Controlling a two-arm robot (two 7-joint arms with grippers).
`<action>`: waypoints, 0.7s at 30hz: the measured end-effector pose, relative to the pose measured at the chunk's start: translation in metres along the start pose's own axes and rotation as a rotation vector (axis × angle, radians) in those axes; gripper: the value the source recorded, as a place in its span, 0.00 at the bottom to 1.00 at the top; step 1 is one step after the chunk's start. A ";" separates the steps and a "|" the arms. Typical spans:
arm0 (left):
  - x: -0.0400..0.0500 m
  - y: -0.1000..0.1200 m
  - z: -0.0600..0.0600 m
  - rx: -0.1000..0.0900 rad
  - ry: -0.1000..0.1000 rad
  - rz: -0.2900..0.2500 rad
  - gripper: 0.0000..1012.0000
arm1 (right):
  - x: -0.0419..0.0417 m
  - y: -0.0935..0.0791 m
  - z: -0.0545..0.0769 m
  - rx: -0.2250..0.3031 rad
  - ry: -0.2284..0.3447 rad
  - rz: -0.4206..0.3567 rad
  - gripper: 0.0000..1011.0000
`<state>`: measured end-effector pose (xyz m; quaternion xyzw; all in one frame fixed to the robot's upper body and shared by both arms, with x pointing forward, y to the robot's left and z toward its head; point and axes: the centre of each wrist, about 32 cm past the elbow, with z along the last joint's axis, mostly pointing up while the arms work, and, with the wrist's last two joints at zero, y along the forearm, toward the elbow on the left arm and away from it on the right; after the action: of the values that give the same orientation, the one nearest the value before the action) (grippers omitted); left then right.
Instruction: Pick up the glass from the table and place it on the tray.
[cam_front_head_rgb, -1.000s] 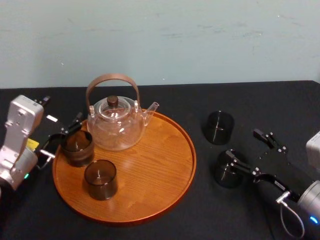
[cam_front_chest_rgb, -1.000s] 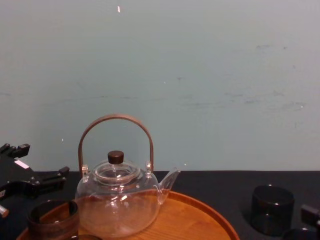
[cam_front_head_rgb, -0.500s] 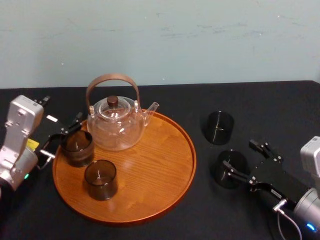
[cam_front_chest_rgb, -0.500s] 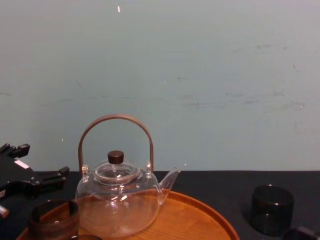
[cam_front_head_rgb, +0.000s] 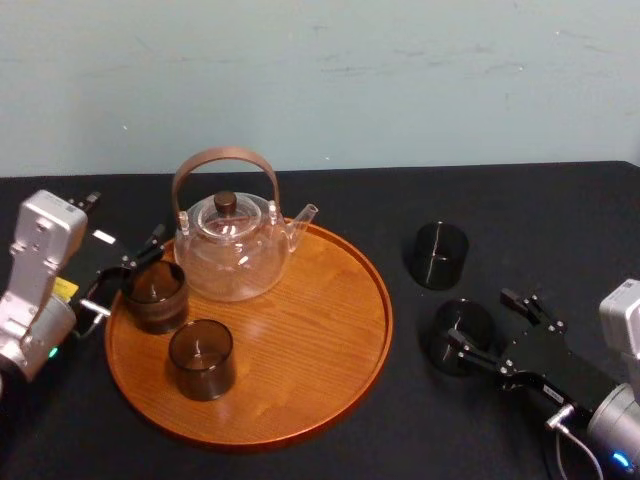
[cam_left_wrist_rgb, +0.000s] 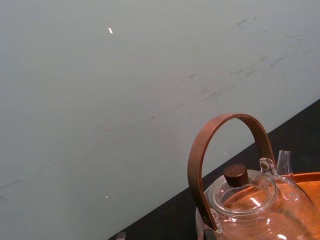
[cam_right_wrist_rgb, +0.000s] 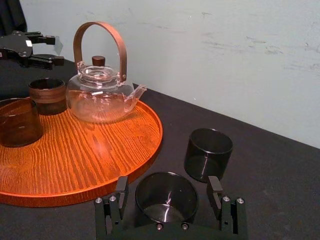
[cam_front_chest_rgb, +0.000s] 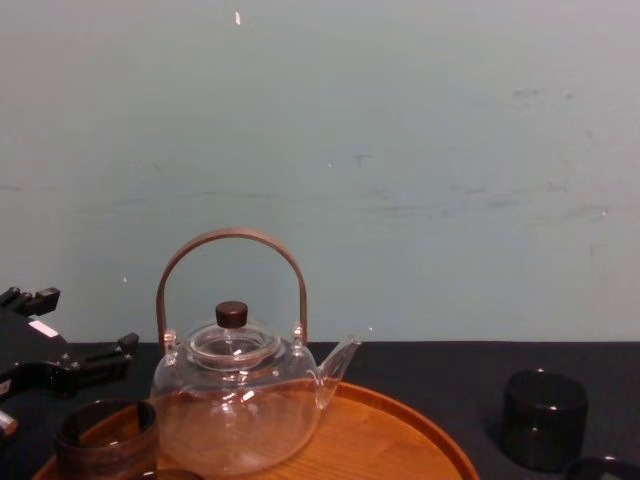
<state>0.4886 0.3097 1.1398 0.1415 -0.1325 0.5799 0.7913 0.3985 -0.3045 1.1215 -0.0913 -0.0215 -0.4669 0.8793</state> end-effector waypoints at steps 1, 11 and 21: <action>0.0000 0.000 0.000 0.000 0.000 0.000 0.99 | -0.0001 0.000 0.000 0.000 0.001 -0.001 0.99; 0.0000 0.000 0.000 0.000 0.000 0.000 0.99 | -0.0011 -0.001 -0.005 -0.012 0.012 -0.003 0.99; 0.0000 0.000 0.000 0.000 0.000 0.000 0.99 | -0.0022 0.001 -0.013 -0.028 0.033 0.004 0.99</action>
<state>0.4886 0.3097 1.1398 0.1415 -0.1325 0.5799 0.7913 0.3977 -0.3043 1.1085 -0.0960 -0.0002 -0.4667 0.8792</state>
